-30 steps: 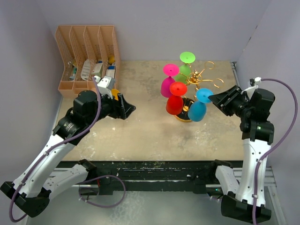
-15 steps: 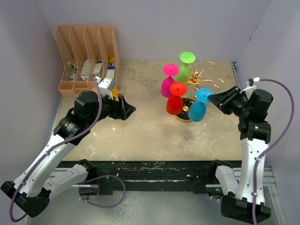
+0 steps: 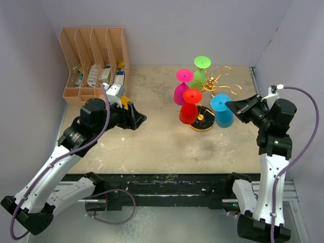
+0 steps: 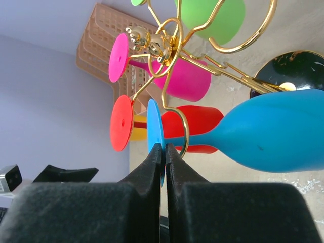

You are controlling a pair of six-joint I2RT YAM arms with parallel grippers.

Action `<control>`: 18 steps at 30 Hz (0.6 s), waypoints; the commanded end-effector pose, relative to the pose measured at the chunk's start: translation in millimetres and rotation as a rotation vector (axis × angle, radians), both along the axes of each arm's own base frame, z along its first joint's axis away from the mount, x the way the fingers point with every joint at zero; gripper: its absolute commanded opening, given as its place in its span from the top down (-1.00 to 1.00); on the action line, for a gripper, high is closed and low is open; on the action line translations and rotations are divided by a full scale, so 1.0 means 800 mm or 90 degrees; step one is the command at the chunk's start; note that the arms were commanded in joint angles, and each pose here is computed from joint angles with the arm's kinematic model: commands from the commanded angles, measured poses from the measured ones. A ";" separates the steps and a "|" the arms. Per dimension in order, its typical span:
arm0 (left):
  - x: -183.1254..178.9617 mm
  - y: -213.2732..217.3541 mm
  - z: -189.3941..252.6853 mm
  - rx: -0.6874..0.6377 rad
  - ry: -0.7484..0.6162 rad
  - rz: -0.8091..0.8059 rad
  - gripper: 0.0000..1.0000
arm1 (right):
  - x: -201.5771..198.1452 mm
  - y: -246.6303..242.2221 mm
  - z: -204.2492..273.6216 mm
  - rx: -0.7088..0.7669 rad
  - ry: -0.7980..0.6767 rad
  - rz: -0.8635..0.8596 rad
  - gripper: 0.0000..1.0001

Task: Take the wine glass off the wine glass rack

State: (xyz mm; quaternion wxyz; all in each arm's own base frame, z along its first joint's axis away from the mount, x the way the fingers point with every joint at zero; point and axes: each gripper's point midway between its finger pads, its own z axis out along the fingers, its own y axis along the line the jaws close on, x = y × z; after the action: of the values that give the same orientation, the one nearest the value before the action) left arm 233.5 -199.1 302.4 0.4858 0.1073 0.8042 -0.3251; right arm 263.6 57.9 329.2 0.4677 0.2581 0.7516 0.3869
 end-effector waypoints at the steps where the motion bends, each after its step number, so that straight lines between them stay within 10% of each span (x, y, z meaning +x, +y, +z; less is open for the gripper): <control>1: -0.001 0.000 0.009 -0.015 -0.017 0.000 -0.52 | -0.005 0.004 0.035 0.003 -0.053 0.003 0.95; 18: -0.005 0.002 0.019 -0.027 -0.026 0.001 -0.52 | -0.008 0.019 0.033 0.097 -0.060 0.026 1.00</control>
State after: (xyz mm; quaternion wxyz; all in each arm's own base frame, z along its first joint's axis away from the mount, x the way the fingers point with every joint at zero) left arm 229.6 -196.6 307.3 0.4922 0.1073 0.7991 -0.3282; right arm 256.5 67.2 349.1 0.4700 0.2764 0.7158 0.4362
